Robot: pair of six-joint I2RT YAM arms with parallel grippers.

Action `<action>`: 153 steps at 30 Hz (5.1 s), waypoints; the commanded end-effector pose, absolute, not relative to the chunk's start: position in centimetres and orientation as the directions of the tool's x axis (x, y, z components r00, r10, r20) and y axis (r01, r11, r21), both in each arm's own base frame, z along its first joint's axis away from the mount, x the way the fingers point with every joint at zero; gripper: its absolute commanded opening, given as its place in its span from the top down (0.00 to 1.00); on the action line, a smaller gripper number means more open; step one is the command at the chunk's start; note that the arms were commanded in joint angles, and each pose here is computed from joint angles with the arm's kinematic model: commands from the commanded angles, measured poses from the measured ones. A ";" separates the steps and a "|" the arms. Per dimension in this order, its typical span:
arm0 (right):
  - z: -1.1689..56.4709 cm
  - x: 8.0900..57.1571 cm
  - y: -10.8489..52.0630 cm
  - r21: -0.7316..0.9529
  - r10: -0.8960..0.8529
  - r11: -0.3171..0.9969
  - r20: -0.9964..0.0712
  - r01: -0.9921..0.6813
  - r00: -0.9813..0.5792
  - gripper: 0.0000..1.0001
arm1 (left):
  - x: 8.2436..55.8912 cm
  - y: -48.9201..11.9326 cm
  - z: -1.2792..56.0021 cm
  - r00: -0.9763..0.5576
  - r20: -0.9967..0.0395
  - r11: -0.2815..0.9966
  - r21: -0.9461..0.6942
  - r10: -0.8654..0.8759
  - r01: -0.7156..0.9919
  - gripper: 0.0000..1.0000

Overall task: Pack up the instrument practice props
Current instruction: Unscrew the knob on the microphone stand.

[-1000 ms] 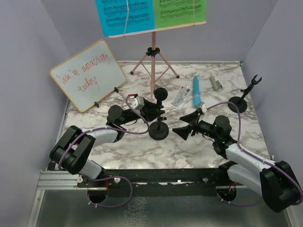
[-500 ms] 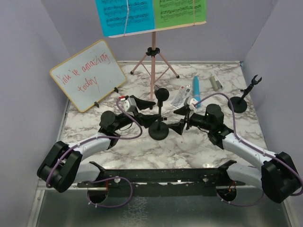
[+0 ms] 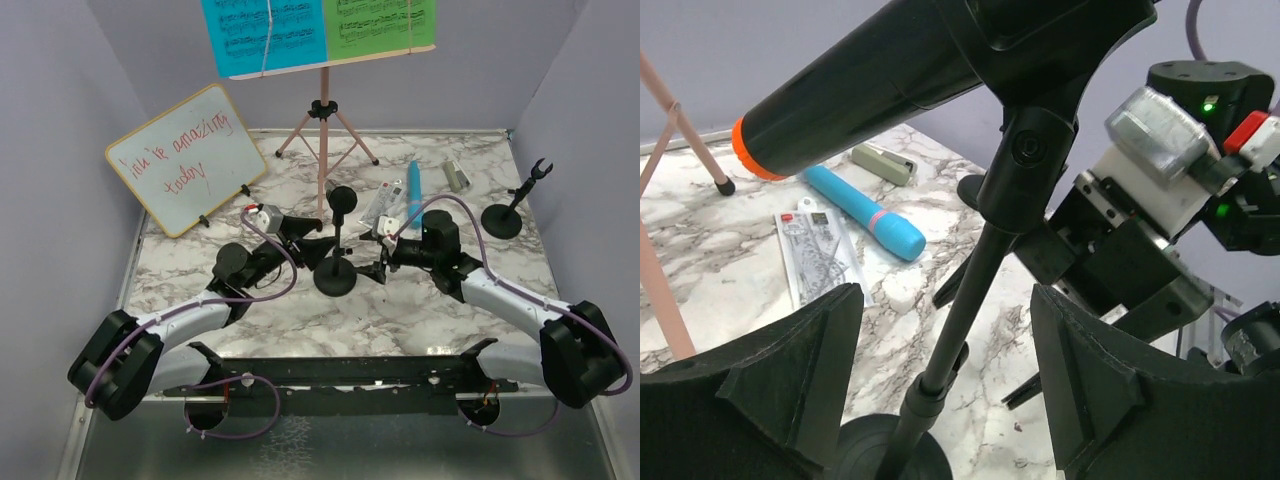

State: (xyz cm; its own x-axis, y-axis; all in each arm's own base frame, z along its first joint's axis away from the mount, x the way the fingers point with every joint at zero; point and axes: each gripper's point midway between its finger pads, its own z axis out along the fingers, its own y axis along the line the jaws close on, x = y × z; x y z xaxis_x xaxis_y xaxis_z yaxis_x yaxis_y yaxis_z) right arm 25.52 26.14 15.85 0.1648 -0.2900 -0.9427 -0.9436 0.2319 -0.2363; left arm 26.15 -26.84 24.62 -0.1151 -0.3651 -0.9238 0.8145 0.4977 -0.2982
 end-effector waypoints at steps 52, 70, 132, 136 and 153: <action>15.5 25.6 29.0 -0.354 -0.299 0.009 -0.893 -0.935 0.336 0.65 | 24.8 -31.9 24.1 -0.012 -0.979 0.406 -0.095 -0.203 0.909 1.00; 10.9 24.9 29.5 -0.637 -0.615 -0.064 -0.581 -0.768 0.533 1.00 | 25.5 -31.9 23.2 -0.051 -0.986 0.437 -0.118 -0.161 0.891 1.00; 13.6 21.9 28.5 -0.358 -0.431 0.577 -0.897 -0.734 0.099 0.26 | 26.8 -28.9 21.9 -0.076 -0.991 0.596 -0.129 -0.114 0.792 1.00; 15.0 22.7 27.8 -0.131 -0.285 0.638 -0.956 -0.759 -0.074 0.21 | 26.7 -29.0 21.7 -0.072 -0.992 0.588 -0.119 -0.103 0.800 1.00; 17.2 26.2 28.0 0.738 0.253 0.478 -0.634 -0.475 -0.730 0.32 | 26.2 -29.4 21.8 -0.066 -0.993 0.559 -0.110 -0.097 0.822 1.00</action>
State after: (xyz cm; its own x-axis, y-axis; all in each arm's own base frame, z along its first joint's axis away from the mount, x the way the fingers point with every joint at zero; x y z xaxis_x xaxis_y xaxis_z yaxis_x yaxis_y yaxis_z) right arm 27.30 26.21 16.51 -0.5293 0.1600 -0.8332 -0.5891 0.6373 0.4967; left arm 26.64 -29.63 25.05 0.0141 -0.1741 -0.9846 0.8253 0.5579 -0.0868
